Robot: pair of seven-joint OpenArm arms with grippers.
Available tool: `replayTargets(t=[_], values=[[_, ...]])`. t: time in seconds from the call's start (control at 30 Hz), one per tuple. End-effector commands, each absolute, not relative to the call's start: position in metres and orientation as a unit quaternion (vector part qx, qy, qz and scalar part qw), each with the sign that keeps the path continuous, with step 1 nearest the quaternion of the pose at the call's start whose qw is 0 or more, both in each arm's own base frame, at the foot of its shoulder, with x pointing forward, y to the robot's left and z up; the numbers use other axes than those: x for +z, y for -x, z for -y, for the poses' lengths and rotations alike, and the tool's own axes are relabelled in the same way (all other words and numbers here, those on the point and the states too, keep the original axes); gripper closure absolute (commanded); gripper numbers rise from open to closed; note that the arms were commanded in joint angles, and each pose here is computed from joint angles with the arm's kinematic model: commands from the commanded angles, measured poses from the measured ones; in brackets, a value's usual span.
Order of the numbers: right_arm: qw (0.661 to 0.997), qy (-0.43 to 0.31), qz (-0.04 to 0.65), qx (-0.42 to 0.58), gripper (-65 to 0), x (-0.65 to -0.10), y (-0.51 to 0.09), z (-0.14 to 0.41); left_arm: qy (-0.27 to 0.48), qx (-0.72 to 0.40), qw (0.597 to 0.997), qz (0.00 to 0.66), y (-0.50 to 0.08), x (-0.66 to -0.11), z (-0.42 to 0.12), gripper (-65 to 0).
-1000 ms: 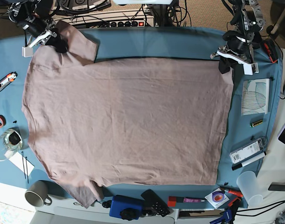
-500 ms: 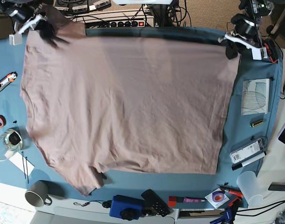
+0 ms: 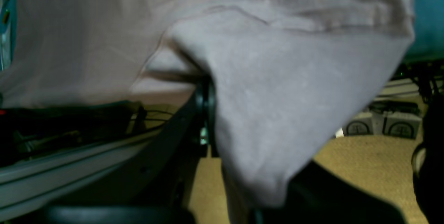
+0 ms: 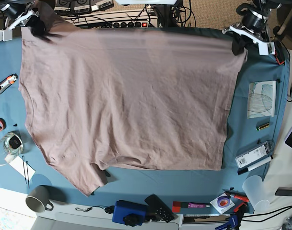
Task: Fold the T-shirt properly
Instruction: 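Lift the shoulder edge with both grippers and fold it over the shirt body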
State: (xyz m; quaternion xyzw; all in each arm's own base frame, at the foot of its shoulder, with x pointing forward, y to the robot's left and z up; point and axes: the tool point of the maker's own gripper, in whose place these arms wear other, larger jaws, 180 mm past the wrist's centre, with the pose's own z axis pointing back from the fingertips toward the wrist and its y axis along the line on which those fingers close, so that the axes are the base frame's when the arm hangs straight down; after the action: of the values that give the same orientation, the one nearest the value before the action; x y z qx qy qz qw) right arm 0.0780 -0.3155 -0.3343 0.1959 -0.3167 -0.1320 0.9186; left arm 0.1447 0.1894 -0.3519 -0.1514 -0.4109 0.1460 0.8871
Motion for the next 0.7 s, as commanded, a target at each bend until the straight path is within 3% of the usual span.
replayTargets(t=[0.0,0.67], values=[[0.917,-0.184,0.332,-0.124,0.0,-0.324,-0.085,0.323,0.138,0.138,0.883,0.427,-0.148,-0.343,-0.195,0.0],[0.92,-0.091,0.378,-0.053,0.0,-0.314,-0.159,0.352,0.099,0.151,0.868,0.463,-0.185,-0.332,-0.211,0.0]])
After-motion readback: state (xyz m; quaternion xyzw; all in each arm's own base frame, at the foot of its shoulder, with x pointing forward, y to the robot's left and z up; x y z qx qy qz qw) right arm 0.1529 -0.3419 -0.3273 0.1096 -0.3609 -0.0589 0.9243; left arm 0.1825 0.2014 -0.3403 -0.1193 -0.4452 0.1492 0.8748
